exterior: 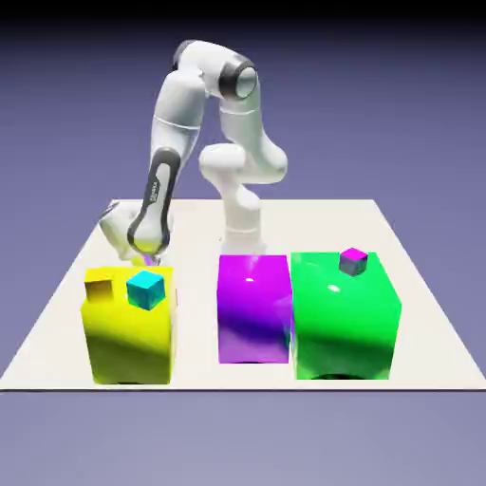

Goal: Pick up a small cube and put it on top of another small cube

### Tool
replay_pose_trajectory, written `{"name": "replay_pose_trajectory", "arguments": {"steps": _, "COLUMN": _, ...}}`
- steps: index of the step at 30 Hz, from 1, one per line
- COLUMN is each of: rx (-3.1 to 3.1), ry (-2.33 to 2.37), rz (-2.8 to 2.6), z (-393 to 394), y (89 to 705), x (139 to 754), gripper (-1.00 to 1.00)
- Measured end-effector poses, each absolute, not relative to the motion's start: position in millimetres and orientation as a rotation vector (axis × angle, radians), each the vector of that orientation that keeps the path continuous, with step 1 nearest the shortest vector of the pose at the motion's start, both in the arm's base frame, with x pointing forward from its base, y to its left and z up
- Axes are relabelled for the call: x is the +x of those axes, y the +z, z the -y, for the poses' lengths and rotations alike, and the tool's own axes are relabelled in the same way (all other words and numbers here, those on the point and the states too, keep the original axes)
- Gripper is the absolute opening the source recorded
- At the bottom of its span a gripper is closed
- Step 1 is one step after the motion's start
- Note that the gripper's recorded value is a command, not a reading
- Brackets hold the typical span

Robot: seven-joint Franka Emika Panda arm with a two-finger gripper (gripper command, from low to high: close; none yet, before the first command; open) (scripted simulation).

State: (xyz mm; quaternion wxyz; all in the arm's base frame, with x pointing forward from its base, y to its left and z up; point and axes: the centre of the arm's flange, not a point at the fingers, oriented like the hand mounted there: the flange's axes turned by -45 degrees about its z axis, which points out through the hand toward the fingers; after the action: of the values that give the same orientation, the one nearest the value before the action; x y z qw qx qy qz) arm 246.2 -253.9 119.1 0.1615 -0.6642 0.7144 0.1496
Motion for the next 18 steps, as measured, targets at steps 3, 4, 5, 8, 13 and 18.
{"name": "replay_pose_trajectory", "arguments": {"steps": 3, "rx": -1.897, "ry": 0.423, "rz": -2.036, "z": 264, "y": 146, "x": 248, "gripper": -1.0}}
{"name": "replay_pose_trajectory", "arguments": {"steps": 4, "rx": -1.897, "ry": 0.423, "rz": -2.036, "z": 267, "y": 155, "x": 248, "gripper": -1.0}}
{"name": "replay_pose_trajectory", "arguments": {"steps": 5, "rx": -1.897, "ry": 0.423, "rz": -2.036, "z": 269, "y": 163, "x": 248, "gripper": -1.0}}
{"name": "replay_pose_trajectory", "arguments": {"steps": 8, "rx": -1.9, "ry": 0.409, "rz": -2.03, "z": 278, "y": 187, "x": 245, "gripper": -1.0}}
{"name": "replay_pose_trajectory", "arguments": {"steps": 13, "rx": -1.905, "ry": 0.028, "rz": -1.963, "z": 344, "y": 261, "x": 258, "gripper": -1.0}}
{"name": "replay_pose_trajectory", "arguments": {"steps": 18, "rx": -1.77, "ry": -0.104, "rz": -2.084, "z": 370, "y": 324, "x": 298, "gripper": -1.0}}
